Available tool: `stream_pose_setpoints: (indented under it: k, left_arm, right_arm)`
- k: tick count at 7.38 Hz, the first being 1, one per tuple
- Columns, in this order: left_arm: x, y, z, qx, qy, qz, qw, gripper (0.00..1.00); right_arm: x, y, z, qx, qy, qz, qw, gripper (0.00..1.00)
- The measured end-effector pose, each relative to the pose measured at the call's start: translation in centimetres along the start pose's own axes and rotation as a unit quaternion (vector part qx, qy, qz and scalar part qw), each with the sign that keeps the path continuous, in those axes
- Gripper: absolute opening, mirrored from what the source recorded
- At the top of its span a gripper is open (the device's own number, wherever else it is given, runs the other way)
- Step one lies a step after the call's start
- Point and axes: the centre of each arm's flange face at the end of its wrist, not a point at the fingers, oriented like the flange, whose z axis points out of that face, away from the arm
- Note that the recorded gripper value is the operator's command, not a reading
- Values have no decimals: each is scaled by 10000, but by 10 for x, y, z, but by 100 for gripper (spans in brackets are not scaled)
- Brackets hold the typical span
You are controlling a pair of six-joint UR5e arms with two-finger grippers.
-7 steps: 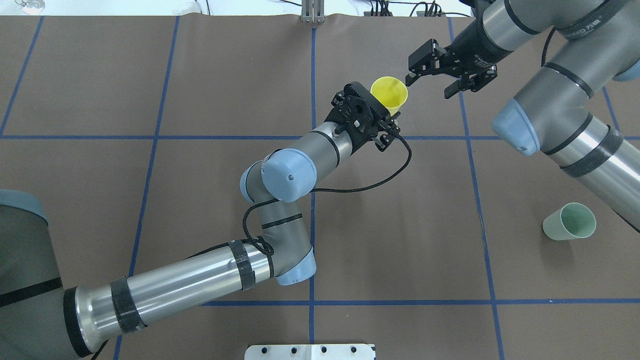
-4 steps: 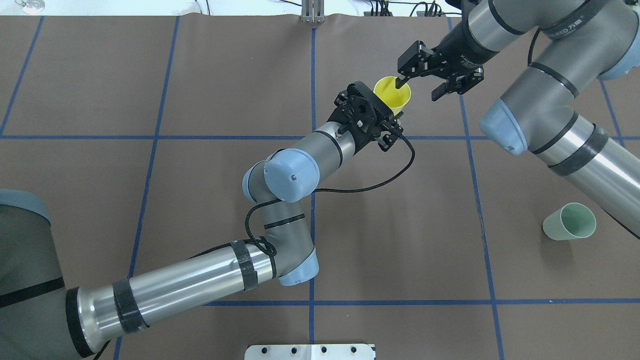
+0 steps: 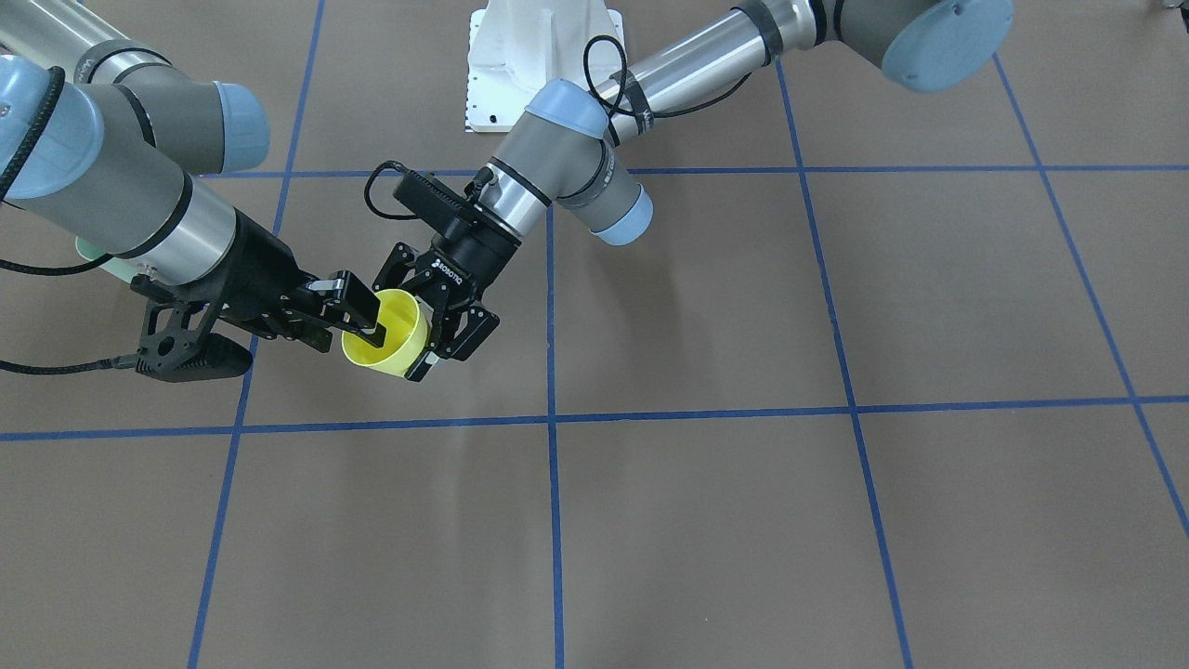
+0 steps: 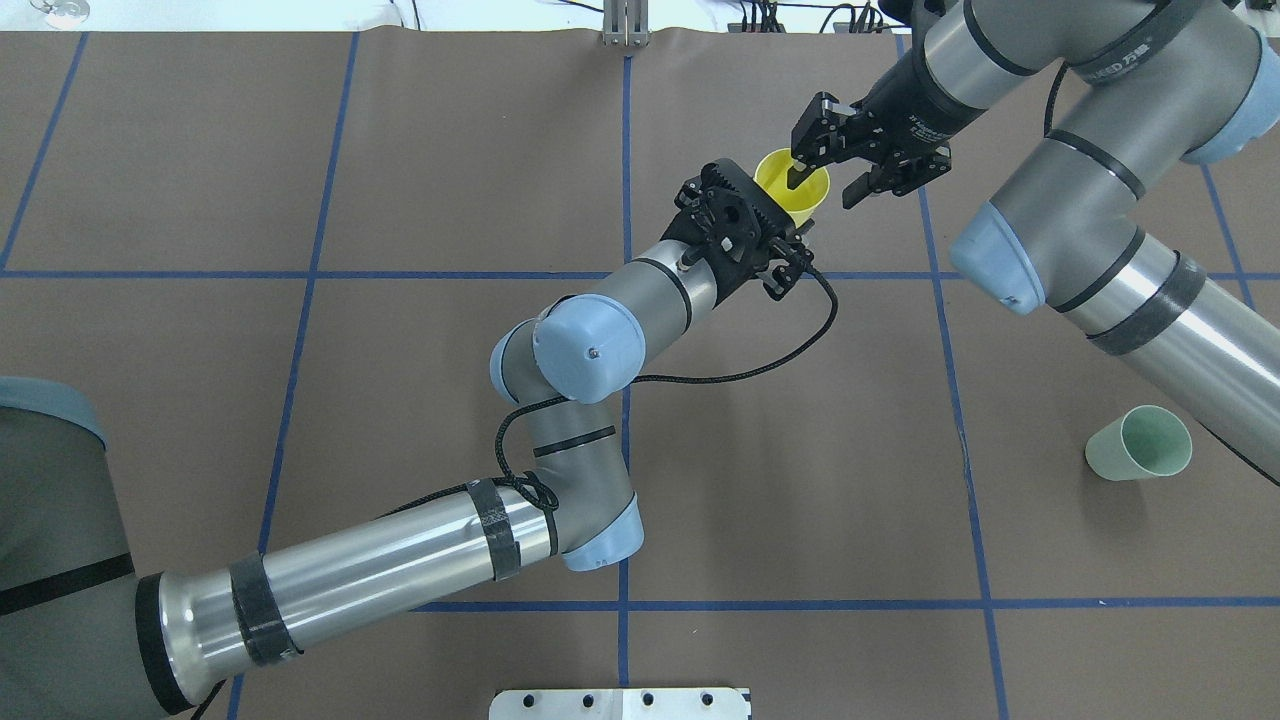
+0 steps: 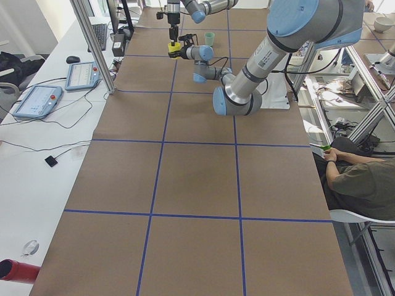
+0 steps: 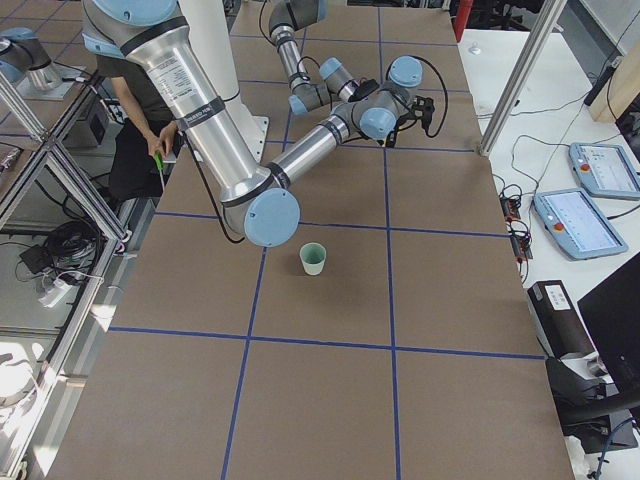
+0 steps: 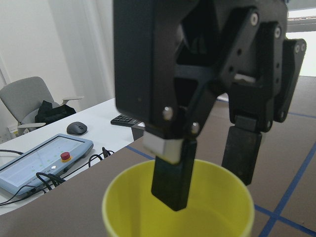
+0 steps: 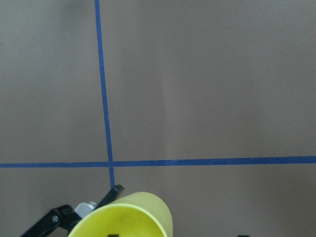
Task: Transfer and stack yellow cup on green cup
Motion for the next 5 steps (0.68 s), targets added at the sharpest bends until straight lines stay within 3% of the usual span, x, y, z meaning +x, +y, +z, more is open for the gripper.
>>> stream_pose_setpoints:
  k: [1,3,4,5]
  left_arm:
    - [0,0,0,-2,-1,3,10000,71]
    - [0,0,0,2,0,7,10000,75]
    - [-1,0,0,4,-5,10,10000,85]
    - [-1,-1,-1,17,-4,6,10000,91]
  right_arm:
    - [-1,1,0,-7,-10,7,10000,24]
    - [-3,2,-2,-12,-35,48,10000,8]
    - [-3,2,-2,-24,-44,62,10000,0]
    - [-4,3,-2,-36,-56,63,10000,0]
